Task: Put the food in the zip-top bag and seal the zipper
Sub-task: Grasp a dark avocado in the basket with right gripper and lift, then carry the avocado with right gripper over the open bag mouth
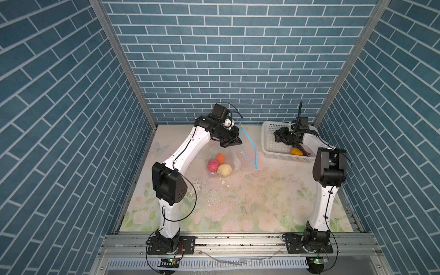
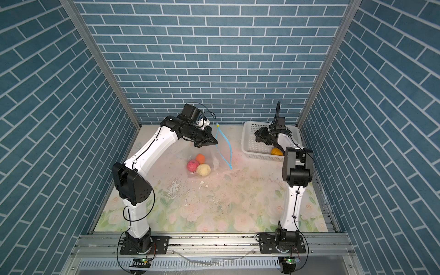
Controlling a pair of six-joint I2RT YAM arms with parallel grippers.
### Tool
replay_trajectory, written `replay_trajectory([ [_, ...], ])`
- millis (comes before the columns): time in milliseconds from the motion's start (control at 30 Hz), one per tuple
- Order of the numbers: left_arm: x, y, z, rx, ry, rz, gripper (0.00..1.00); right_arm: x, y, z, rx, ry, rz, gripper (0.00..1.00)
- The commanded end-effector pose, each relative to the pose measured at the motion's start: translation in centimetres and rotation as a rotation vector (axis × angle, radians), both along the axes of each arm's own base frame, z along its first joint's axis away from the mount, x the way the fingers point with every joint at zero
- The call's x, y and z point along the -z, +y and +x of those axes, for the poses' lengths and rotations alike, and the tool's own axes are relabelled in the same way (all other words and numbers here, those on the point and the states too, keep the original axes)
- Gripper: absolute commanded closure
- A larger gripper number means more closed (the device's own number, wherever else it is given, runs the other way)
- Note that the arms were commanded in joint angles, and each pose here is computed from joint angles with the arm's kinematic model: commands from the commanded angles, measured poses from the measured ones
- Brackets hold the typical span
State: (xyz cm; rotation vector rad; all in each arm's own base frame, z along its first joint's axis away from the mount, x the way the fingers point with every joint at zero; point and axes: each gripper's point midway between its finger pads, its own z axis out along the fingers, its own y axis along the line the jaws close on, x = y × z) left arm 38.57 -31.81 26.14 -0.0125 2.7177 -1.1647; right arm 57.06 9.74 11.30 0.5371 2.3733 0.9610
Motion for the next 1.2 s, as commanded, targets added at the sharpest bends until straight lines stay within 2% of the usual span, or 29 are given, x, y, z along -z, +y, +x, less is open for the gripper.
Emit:
replay_trajectory([
  [0, -0.2, -0.2, -0.3, 0.012, -0.01, -0.009, 1.0, -4.5, 0.7, 1.2, 0.063, -0.095, 0.176, 0.47],
  [233, -0.3, -0.2, -0.4, 0.012, -0.012, -0.009, 1.0, -5.0, 0.5, 1.5, 0.113, -0.104, 0.215, 0.49],
  [533, -0.2, -0.2, -0.3, 0.012, -0.012, -0.011, 1.0, -6.3, 0.4, -0.6, 0.118, -0.125, 0.207, 0.49],
  [867, -0.4, -0.2, -0.1, 0.0, -0.019, -0.015, 1.0, -8.4, 1.4, -5.4, 0.084, -0.154, 0.18, 0.5],
  [1167, -0.2, -0.7, 0.0, 0.006, -0.014, -0.017, 1.0, -11.2, 4.4, -10.9, -0.027, -0.216, 0.137, 0.5],
])
